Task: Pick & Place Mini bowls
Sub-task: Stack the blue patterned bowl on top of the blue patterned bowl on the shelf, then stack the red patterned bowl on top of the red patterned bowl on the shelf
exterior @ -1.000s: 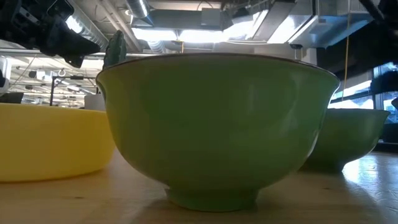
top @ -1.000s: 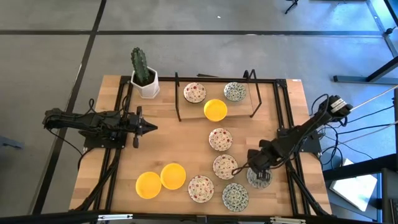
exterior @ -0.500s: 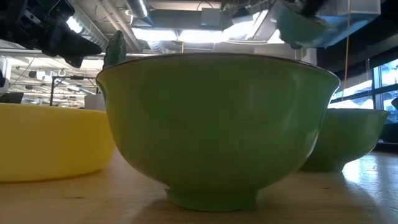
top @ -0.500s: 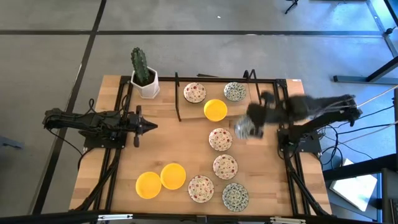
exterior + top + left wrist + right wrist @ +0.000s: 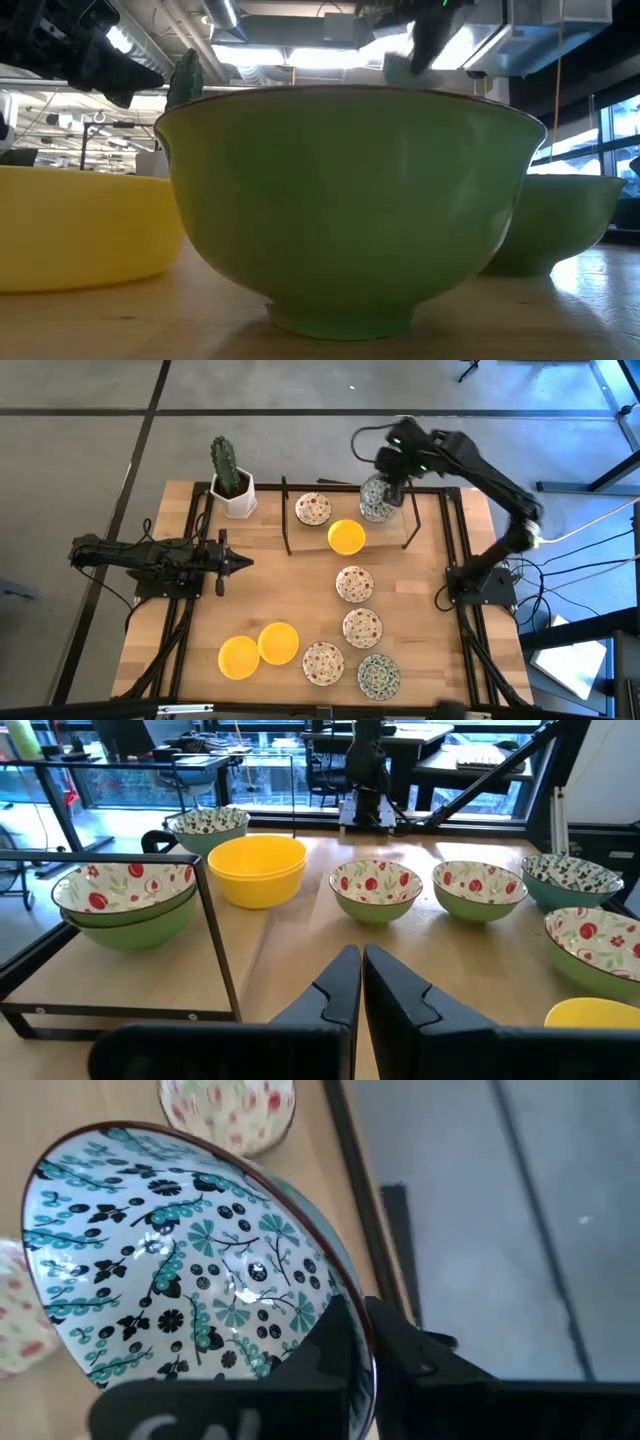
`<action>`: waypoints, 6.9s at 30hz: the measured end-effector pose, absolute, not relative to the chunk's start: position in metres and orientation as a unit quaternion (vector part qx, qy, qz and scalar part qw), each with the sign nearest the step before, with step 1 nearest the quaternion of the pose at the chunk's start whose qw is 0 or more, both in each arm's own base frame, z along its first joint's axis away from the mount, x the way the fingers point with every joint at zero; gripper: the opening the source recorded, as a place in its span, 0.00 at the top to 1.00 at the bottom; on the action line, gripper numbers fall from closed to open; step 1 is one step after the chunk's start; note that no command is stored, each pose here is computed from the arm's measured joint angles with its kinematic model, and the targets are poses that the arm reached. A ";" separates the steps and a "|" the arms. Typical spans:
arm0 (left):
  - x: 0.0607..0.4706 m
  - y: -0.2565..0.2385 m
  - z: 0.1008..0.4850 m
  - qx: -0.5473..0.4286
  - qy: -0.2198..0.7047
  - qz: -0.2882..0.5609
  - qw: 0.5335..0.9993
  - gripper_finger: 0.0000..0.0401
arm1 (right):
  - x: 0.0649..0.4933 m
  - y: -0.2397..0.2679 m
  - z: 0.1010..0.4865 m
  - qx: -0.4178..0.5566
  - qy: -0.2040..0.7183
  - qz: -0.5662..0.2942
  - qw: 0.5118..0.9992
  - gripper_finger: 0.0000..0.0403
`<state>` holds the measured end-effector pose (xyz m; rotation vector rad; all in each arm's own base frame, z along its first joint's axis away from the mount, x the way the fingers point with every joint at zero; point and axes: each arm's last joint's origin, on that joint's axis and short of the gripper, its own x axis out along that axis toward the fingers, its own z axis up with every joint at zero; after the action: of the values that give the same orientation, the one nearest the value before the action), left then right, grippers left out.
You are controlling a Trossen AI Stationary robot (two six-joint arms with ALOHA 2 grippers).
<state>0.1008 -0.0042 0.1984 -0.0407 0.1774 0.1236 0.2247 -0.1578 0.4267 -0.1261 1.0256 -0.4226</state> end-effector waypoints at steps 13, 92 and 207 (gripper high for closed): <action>0.101 -0.004 0.198 0.000 0.090 0.058 0.994 0.97 | 0.250 -0.253 0.342 -0.011 0.579 -0.102 0.809 0.97; 0.101 -0.004 0.199 0.026 0.091 0.055 0.994 0.97 | 0.263 -0.290 0.336 0.081 0.593 -0.144 0.788 0.65; 0.107 0.000 0.208 0.010 0.047 0.153 0.987 0.97 | 0.230 -0.036 0.218 -0.018 -0.006 0.233 0.972 0.97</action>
<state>0.1069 0.0004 0.2075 0.0201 0.0935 0.3080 0.2300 -0.0364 0.2179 -0.0367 -0.0131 0.4695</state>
